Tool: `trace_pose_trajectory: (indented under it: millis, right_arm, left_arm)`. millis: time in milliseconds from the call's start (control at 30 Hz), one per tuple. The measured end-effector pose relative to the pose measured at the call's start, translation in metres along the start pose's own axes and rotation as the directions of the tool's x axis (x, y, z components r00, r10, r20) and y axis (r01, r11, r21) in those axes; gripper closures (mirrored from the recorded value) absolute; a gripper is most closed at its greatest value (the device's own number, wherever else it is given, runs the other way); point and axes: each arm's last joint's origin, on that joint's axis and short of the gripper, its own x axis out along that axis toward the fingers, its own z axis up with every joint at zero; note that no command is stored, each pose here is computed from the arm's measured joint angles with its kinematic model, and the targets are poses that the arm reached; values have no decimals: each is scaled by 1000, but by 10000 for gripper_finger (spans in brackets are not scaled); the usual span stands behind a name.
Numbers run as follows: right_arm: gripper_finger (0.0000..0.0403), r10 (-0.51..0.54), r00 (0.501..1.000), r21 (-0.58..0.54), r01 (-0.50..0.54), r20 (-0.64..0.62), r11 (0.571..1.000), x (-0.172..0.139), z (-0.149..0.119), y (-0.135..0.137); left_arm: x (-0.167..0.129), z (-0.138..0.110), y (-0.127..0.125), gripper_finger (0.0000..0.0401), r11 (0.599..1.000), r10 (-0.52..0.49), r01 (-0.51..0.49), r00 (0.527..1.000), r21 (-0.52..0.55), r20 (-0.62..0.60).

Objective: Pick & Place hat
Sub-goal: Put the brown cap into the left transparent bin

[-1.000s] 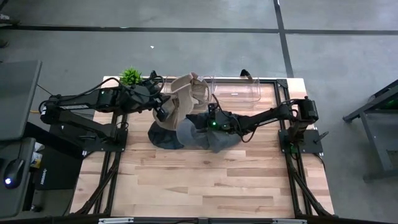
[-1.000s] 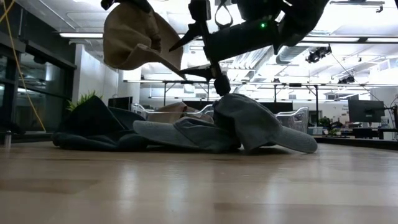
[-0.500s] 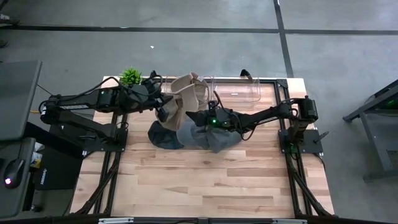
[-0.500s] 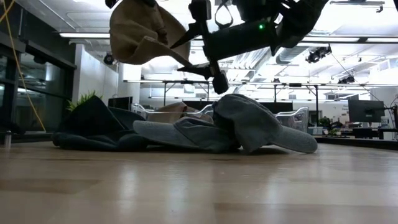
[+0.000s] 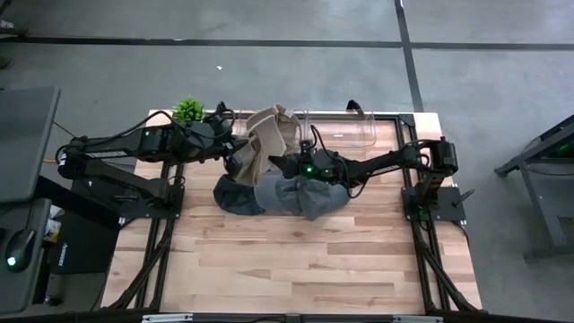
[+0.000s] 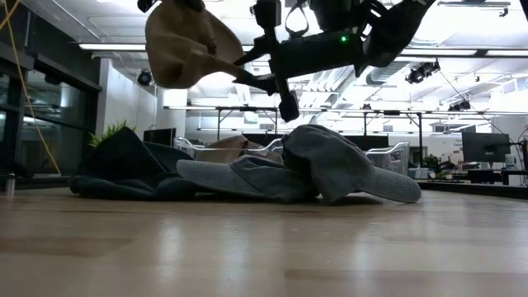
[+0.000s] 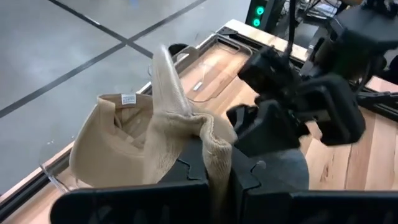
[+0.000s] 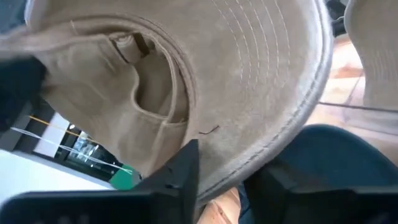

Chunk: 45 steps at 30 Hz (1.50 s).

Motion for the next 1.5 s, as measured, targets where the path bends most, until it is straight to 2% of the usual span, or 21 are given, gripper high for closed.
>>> trace_pose_trajectory:
  millis: [133, 200, 567, 733, 900, 1033, 1167, 1367, 1500]
  right_arm:
    - [373, 14, 1000, -9, -13, 22, 1000, 1, 5, 0]
    - [391, 19, 999, -19, -19, 32, 1000, 1, 8, 0]
    - [395, 53, 998, -27, -54, -14, 998, 3, 14, -3]
    - [395, 76, 997, -37, -77, -24, 996, 2, 14, -1]
    - [395, 91, 995, -53, -93, -36, 994, 2, 15, 2]
    - [397, 42, 995, -109, -52, -90, 993, 0, 15, -1]
    - [397, 21, 993, -171, -42, -119, 984, -10, 29, 10]
    - [397, -54, 985, -285, 6, -162, 959, -36, 56, 29]
    - [397, -158, 969, -364, 81, -188, 928, -60, 73, 36]
  left_arm:
    - [0, -2, 1, 401, 1000, 6, -6, 1000, 1, -22]
    - [0, -4, 1, 401, 1000, 9, -9, 999, 8, -36]
    - [-1, -6, 0, 391, 996, -69, 73, 994, 53, -89]
    - [-14, 6, 0, 338, 988, -142, 146, 987, 44, -76]
    - [-40, 20, 8, 268, 990, -113, 122, 986, 66, -124]
    - [-60, 31, 15, 236, 993, -87, 95, 990, 68, -107]
    - [-70, 37, 18, 227, 996, -73, 78, 993, 50, -97]
    - [-69, 34, 20, 227, 999, -32, 35, 992, 24, -122]
    - [-58, 34, 14, 227, 999, -24, 28, 988, 20, -153]
